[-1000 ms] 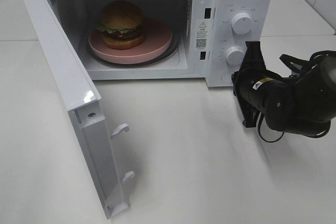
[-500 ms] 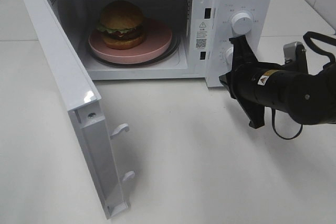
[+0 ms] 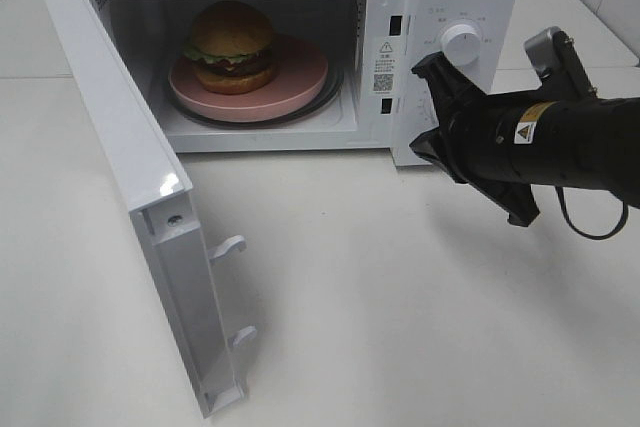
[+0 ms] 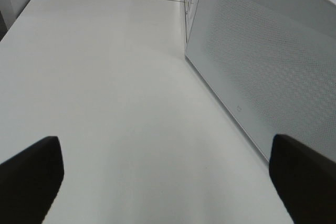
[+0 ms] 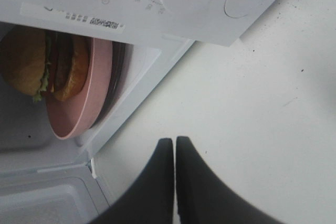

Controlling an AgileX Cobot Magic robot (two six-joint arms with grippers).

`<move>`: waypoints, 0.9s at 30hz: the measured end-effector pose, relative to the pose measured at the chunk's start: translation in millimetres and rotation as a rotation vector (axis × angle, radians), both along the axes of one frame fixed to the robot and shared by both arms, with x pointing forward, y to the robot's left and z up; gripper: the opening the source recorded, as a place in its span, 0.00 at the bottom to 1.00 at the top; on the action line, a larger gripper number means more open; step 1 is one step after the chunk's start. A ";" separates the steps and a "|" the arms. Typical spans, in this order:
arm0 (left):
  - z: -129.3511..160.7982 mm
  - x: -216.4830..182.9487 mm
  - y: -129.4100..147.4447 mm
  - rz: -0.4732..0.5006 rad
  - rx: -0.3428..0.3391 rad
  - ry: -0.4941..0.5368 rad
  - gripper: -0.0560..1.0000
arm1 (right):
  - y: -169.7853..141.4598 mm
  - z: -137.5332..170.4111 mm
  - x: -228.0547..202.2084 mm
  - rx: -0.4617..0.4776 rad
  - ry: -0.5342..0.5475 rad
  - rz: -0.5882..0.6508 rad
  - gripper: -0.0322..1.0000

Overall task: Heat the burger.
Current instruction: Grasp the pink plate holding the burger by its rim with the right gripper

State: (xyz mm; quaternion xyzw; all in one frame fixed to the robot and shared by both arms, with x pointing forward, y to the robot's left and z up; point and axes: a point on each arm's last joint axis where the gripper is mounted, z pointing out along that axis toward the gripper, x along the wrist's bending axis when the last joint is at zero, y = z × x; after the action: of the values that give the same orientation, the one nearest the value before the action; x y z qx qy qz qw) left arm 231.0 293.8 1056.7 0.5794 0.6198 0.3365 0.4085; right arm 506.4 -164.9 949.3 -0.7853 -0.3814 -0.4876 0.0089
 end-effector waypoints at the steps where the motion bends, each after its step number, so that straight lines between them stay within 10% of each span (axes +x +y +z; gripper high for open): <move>1: 0.0 0.0 0.0 0.000 0.000 0.000 0.99 | -1.1 6.1 -3.3 -0.040 -0.013 0.032 0.05; 27: 0.0 0.0 0.0 0.000 0.000 0.000 0.99 | -21.2 51.9 -38.4 -0.697 -0.195 0.486 0.10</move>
State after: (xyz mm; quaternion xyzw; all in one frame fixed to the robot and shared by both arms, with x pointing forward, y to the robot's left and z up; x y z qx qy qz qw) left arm 231.0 293.8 1056.7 0.5794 0.6198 0.3365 0.4085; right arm 468.0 -186.1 1001.2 -0.5792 -0.6959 -0.3853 -0.1782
